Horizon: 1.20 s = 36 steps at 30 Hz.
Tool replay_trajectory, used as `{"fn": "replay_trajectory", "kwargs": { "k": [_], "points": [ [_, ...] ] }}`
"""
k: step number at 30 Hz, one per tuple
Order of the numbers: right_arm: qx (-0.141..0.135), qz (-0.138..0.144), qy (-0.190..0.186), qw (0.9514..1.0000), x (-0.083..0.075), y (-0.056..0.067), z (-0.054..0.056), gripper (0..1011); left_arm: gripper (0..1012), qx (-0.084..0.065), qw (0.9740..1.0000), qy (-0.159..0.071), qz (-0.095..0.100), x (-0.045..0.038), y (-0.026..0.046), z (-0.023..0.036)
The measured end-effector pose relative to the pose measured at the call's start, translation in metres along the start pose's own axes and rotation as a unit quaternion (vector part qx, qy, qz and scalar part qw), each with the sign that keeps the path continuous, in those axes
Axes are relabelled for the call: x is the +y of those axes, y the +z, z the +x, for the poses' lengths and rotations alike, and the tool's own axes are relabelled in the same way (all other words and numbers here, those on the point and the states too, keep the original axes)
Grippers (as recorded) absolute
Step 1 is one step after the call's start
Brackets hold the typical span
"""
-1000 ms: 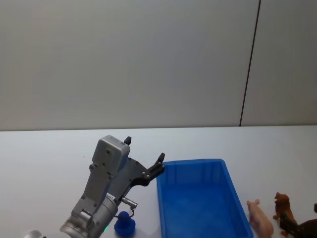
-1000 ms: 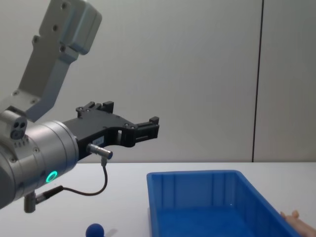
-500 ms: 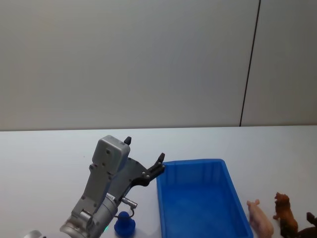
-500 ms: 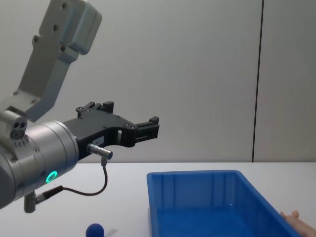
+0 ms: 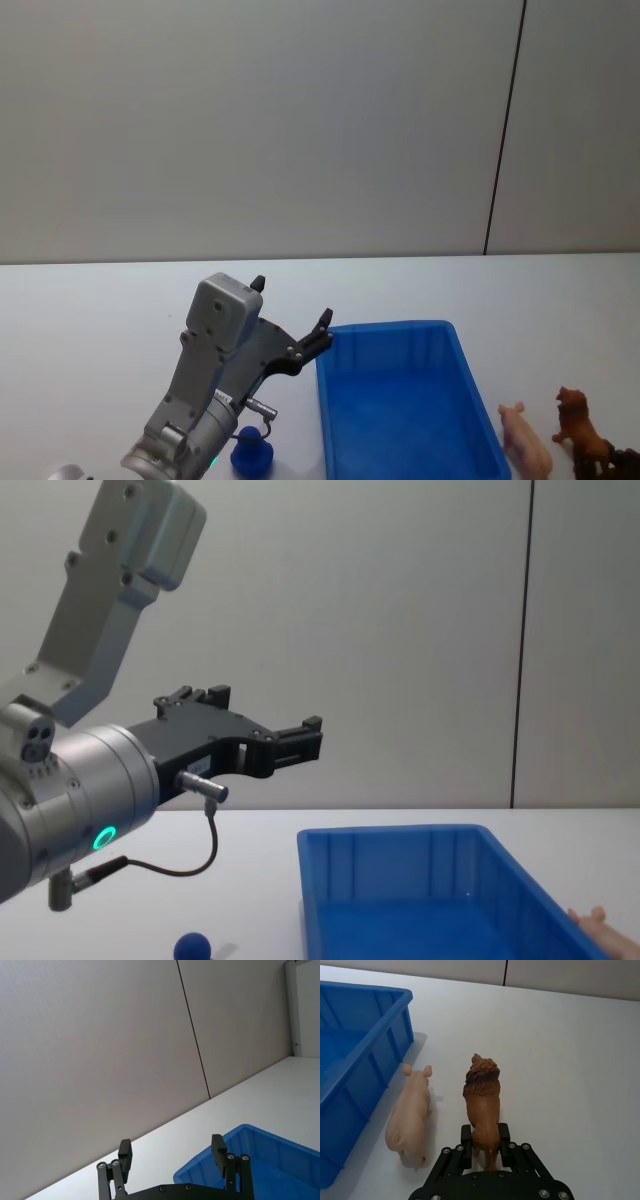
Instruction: Pick up the two dolls from the table and place them into the box.
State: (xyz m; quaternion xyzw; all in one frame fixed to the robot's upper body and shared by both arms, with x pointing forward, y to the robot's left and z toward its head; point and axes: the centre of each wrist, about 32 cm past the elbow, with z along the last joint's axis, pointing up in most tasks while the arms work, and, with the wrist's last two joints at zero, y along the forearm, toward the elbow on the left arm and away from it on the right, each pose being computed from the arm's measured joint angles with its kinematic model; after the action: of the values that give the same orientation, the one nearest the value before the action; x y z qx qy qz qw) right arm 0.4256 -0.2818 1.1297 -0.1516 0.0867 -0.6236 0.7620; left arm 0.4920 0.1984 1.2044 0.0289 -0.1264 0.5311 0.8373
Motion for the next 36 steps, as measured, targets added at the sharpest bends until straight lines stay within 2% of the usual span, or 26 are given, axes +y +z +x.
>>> {"fn": "replay_trajectory", "kwargs": {
  "k": [1, 7, 11, 13, 22, 29, 36],
  "points": [
    [0.0, 0.001, 0.001, 1.0, 0.0, 0.0, 0.0, 299, 1001, 0.0, 1.0, 0.0, 0.0, 0.0, 0.0, 0.0],
    [-0.006, 0.019, 0.005, 0.9998, -0.002, 0.006, -0.002, 288, 1002, 0.0, 1.0, 0.0, 0.0, 0.0, 0.0, 0.0],
    [-0.014, 0.046, 0.01, 0.9988, -0.005, 0.015, -0.005, 288, 1002, 0.0, 1.0, 0.0, 0.0, 0.0, 0.0, 0.0],
    [-0.016, 0.05, 0.012, 0.9986, -0.005, 0.017, -0.006, 288, 1001, 0.0, 1.0, 0.0, 0.0, 0.0, 0.0, -0.0001],
    [-0.028, 0.103, 0.043, 0.9934, -0.005, 0.041, -0.013, 288, 1001, 0.0, 1.0, 0.0, 0.0, 0.0, 0.0, 0.0],
    [-0.03, 0.128, 0.089, 0.9873, 0.004, 0.057, -0.024, 288, 1001, 0.0, 1.0, 0.0, 0.0, 0.0, 0.0, 0.0],
    [-0.025, 0.127, 0.136, 0.9822, 0.021, 0.065, -0.038, 288, 1001, 0.0, 1.0, 0.0, 0.0, 0.0, 0.0, 0.0]
  ]
}}
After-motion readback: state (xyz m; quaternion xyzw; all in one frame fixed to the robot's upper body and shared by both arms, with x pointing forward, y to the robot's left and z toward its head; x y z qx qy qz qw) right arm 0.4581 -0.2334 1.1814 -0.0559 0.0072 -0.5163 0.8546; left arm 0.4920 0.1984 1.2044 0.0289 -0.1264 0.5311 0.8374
